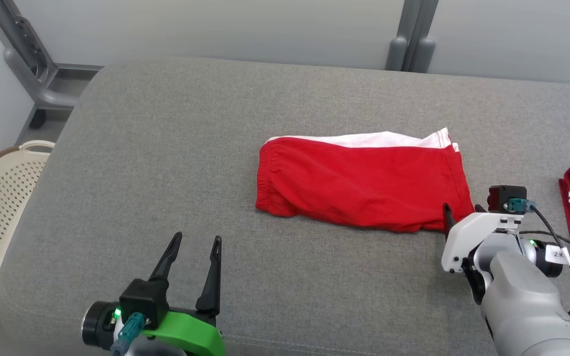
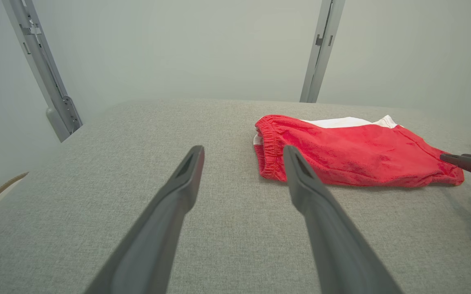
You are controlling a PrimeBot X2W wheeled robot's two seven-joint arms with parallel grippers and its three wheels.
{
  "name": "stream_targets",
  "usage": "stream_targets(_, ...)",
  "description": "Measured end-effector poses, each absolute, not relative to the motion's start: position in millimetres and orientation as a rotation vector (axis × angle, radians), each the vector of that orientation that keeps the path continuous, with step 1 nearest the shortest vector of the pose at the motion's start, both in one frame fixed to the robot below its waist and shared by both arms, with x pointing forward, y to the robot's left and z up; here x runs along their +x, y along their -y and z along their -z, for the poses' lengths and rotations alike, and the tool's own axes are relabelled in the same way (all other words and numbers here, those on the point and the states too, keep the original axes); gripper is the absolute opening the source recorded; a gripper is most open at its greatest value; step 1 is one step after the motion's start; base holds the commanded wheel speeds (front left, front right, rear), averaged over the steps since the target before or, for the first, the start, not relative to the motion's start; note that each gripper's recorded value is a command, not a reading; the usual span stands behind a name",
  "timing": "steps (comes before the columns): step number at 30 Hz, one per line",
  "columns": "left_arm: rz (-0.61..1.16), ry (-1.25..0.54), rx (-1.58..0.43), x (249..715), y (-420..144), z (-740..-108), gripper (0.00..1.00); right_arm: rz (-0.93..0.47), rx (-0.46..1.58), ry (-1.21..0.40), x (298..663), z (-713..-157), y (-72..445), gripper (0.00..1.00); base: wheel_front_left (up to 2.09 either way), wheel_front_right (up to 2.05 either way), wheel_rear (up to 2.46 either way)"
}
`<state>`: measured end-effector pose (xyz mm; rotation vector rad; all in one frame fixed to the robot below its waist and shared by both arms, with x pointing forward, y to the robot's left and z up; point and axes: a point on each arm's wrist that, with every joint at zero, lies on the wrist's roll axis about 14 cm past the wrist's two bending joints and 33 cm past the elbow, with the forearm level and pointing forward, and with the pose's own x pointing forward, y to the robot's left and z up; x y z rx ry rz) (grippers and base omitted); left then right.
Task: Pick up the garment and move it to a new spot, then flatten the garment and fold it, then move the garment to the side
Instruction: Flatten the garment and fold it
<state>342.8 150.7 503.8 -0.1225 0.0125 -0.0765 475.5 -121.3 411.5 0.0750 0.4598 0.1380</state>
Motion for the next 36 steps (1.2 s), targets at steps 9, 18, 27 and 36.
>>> stream_targets(9,-0.004,-0.015,-0.143,321,-170,-500,1.00,-0.151,0.123,-0.178,473,-478,121,1.00,0.00,0.00,0.00)
stream_targets(18,-0.041,0.008,-0.113,312,-185,-501,1.00,-0.186,0.118,0.002,413,-500,129,1.00,0.00,0.00,0.00)
stream_targets(27,-0.004,0.009,-0.065,312,-186,-500,1.00,-0.154,0.109,0.046,373,-503,146,1.00,0.00,0.00,0.00)
stream_targets(36,0.022,0.002,-0.034,309,-188,-499,1.00,-0.140,0.107,0.055,355,-508,153,1.00,0.00,0.00,0.00)
